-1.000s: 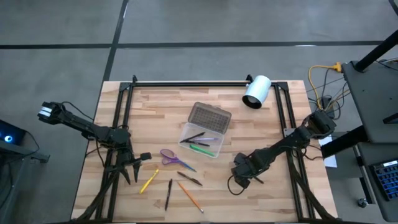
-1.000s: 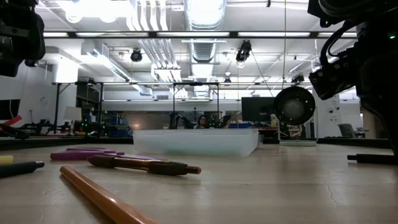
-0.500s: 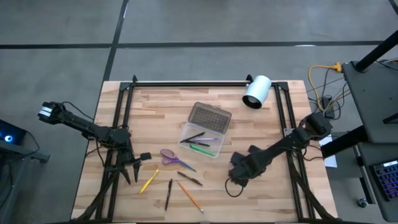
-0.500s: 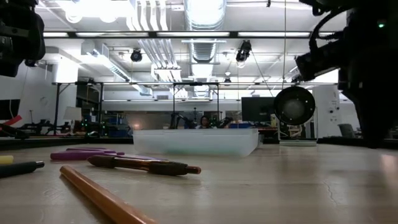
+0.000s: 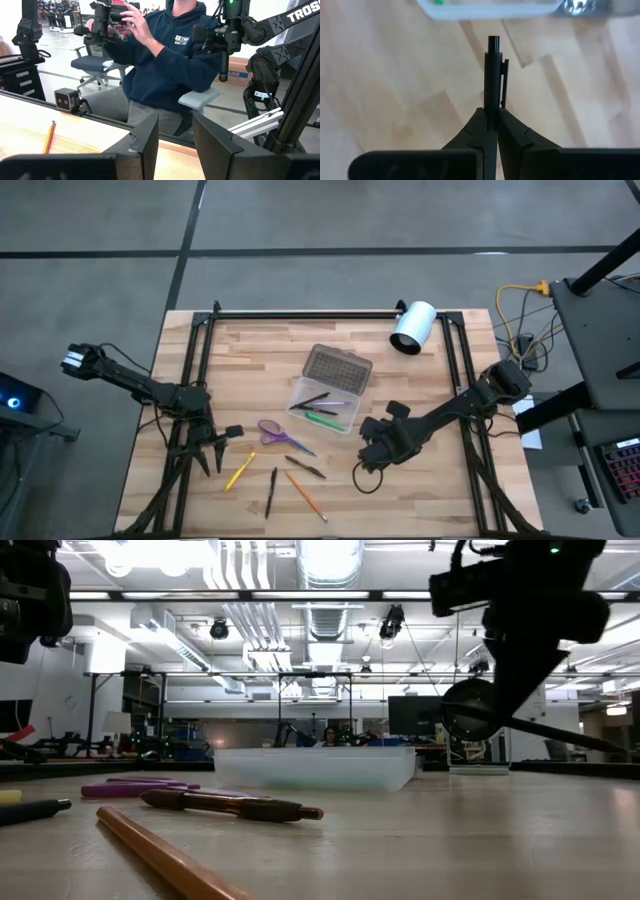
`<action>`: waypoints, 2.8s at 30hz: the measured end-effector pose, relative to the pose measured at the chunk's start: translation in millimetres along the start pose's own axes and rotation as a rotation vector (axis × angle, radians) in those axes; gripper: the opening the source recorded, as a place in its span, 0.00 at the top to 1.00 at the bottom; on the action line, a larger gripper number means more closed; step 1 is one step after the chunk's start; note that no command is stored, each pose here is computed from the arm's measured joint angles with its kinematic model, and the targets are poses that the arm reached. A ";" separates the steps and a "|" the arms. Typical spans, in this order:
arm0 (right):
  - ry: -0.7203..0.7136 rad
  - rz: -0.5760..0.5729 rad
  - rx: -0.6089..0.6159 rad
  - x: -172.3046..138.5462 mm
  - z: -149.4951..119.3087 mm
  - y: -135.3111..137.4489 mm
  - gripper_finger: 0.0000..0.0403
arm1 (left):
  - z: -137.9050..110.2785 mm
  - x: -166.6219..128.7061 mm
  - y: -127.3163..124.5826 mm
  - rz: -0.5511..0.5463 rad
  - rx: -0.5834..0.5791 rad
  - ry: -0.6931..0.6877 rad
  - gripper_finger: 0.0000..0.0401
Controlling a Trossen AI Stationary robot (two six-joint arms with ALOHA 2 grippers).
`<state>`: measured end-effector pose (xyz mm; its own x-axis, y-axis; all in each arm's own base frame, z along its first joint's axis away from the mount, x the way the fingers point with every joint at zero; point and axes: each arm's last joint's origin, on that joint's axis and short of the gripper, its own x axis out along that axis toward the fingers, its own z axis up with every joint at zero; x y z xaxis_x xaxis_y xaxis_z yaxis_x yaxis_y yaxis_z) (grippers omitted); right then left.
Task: Pick & place school supplies into a supply box
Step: Put the black pen into the supply box
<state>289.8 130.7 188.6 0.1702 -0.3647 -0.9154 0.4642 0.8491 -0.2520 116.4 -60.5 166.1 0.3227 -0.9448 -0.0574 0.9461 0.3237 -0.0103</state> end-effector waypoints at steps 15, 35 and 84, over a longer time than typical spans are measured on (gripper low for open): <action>-0.148 -0.130 -0.155 -4.6 45.4 8.7 0.97 | -0.9 -0.1 -0.2 0.000 -0.002 0.002 0.74; -0.303 -0.309 -0.265 5.6 114.1 30.4 0.97 | -1.0 -0.1 -0.2 0.000 -0.002 0.002 0.74; -0.293 -0.314 -0.256 25.5 129.6 29.7 0.92 | -1.2 -0.1 -0.2 0.000 -0.003 0.002 0.74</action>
<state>420.6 97.1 198.4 0.3101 -0.6787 -0.6657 0.3102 0.7341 -0.6040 116.1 -60.4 164.9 0.3226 -0.9446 -0.0596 0.9460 0.3239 -0.0132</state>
